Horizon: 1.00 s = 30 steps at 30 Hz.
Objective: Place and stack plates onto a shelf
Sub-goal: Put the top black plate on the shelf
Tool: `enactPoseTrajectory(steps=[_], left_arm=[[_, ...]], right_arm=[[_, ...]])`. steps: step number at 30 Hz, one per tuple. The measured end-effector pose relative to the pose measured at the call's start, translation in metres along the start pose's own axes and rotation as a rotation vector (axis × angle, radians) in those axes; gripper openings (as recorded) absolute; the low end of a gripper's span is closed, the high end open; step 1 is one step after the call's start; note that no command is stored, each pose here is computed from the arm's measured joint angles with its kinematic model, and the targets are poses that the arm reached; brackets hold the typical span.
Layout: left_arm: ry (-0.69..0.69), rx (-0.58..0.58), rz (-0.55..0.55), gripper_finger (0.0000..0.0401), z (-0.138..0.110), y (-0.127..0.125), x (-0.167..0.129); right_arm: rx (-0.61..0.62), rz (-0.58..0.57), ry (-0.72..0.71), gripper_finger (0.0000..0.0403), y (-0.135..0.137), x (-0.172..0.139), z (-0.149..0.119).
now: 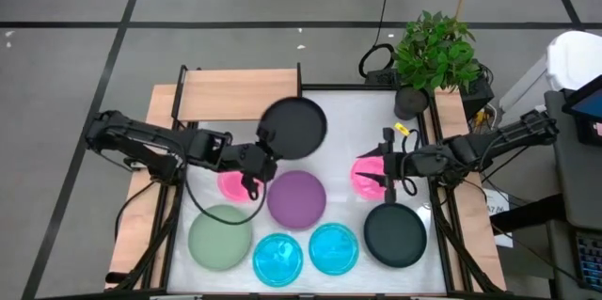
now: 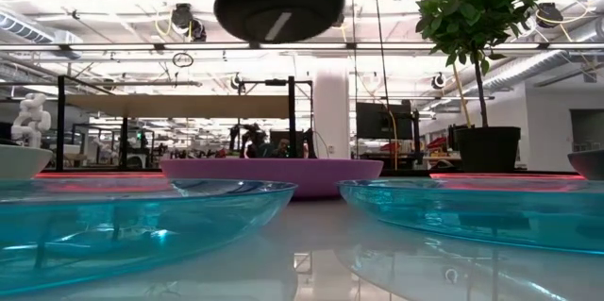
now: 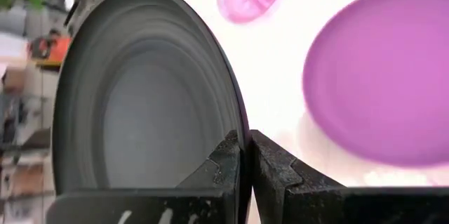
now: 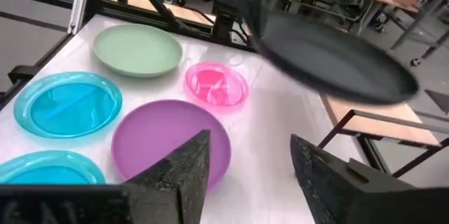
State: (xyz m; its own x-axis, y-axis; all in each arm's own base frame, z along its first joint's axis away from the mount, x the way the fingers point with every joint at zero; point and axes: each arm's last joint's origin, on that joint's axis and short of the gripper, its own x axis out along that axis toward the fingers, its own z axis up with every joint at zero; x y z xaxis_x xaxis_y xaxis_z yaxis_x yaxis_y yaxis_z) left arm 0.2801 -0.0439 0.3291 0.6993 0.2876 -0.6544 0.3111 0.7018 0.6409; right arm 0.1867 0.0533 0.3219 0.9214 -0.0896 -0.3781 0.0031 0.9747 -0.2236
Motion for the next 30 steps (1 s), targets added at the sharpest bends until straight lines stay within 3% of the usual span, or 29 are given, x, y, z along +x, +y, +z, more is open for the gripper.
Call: enactPoseTrajectory(steps=[9,17,30], left_arm=[[0.105,-0.275,0.127,0.0026,-0.04,0.026,-0.043],[0.217,-0.371,0.174,0.0026,-0.075,0.038,-0.067],[0.418,-0.509,0.19,0.0026,-0.11,0.047,-0.073]], right_arm=[[0.01,-0.008,0.036,0.0169,0.003,0.006,-0.012],[-0.02,-0.026,0.005,0.0169,0.002,0.007,-0.011],[-0.088,-0.032,-0.04,0.0169,0.002,0.007,-0.006]])
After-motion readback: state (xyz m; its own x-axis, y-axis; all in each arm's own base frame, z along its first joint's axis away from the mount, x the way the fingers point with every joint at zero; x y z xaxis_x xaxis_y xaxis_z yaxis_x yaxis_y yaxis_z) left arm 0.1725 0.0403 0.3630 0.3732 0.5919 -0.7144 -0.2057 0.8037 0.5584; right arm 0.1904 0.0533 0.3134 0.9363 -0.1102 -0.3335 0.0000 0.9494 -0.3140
